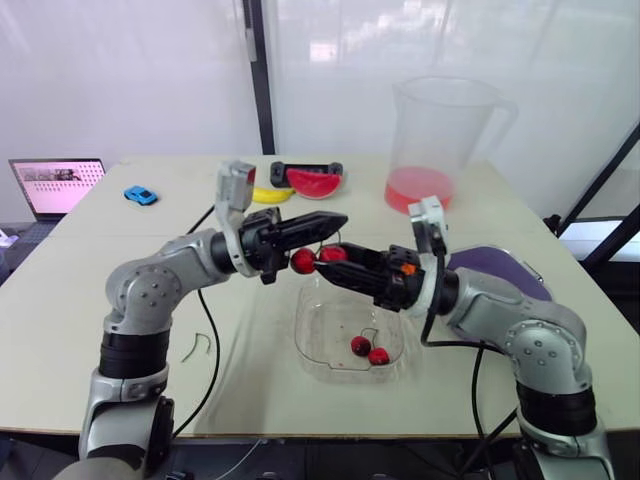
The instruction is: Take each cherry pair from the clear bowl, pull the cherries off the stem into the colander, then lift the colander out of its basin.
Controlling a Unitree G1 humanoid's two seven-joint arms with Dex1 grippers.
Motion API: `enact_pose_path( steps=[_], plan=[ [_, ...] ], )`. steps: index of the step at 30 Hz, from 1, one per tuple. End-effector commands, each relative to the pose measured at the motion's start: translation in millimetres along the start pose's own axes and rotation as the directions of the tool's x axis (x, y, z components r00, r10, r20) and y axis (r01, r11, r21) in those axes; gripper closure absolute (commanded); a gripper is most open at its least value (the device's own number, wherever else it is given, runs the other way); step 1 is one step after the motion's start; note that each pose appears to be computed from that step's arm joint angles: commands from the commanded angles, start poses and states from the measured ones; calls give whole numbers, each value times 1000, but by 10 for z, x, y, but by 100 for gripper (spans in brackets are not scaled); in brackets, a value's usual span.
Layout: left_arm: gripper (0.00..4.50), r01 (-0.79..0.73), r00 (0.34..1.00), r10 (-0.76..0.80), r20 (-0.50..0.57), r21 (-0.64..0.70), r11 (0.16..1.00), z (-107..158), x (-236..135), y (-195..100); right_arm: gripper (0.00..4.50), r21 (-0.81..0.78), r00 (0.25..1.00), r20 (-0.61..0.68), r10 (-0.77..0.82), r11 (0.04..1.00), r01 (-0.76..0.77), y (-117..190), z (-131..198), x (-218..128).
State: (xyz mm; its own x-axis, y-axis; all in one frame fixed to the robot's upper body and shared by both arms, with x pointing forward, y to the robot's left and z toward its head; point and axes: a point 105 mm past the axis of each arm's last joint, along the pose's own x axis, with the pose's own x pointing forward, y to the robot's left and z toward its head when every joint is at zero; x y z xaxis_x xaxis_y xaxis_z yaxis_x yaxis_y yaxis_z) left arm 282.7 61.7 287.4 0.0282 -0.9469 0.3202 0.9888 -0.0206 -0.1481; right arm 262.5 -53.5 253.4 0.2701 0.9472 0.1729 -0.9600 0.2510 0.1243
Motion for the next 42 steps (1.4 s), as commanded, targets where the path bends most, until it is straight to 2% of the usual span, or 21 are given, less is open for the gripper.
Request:
enact_pose_path(
  steps=[1, 4, 5, 11, 17, 22, 27, 30, 33, 36, 39, 42],
  plan=[
    [450, 22, 1000, -22, 8, 52, 998, 104, 27, -40, 293, -44, 999, 5, 39, 998, -39, 117, 110, 46],
    [450, 28, 1000, -28, -2, 45, 999, 93, 21, -50, 414, -44, 999, 3, 36, 998, -36, 106, 133, 55],
    [450, 32, 999, -32, -8, 40, 999, 82, 15, -58, 434, -43, 999, 4, 36, 998, -36, 106, 138, 56],
    [450, 19, 1000, -19, -11, 56, 998, 120, -12, -23, 434, -32, 1000, -17, 25, 999, -26, 79, 88, 22],
    [450, 10, 1000, -10, -2, 70, 997, 160, -15, -3, 434, -15, 984, -175, -13, 1000, 10, 16, -172, -93],
    [450, -4, 1000, 4, 10, 74, 997, 171, -29, 12, 434, -20, 973, -232, -11, 1000, 6, 15, -274, -203],
    [450, -17, 1000, 16, 15, 75, 997, 171, -55, 19, 434, -45, 972, -234, -18, 999, 8, -8, -214, -328],
    [450, -46, 999, 45, 18, 83, 995, 177, -102, 47, 434, -145, 963, -247, -108, 987, 74, -194, -37, -545],
    [450, -80, 997, 78, 22, 95, 992, 178, -158, 73, 434, -335, 895, -299, -330, 915, 226, -606, 197, -977],
    [450, -96, 995, 94, 16, 101, 990, 134, -184, 96, 434, -496, 750, -394, -531, 810, 313, -962, 284, -1468],
    [450, -101, 995, 100, 8, 111, 989, 82, -163, 119, 434, -599, 594, -461, -659, 725, 339, -1217, 298, -1873],
    [450, -103, 995, 102, 9, 118, 988, 63, -138, 134, 434, -628, 525, -494, -693, 702, 335, -1337, 252, -2053]
  ],
)
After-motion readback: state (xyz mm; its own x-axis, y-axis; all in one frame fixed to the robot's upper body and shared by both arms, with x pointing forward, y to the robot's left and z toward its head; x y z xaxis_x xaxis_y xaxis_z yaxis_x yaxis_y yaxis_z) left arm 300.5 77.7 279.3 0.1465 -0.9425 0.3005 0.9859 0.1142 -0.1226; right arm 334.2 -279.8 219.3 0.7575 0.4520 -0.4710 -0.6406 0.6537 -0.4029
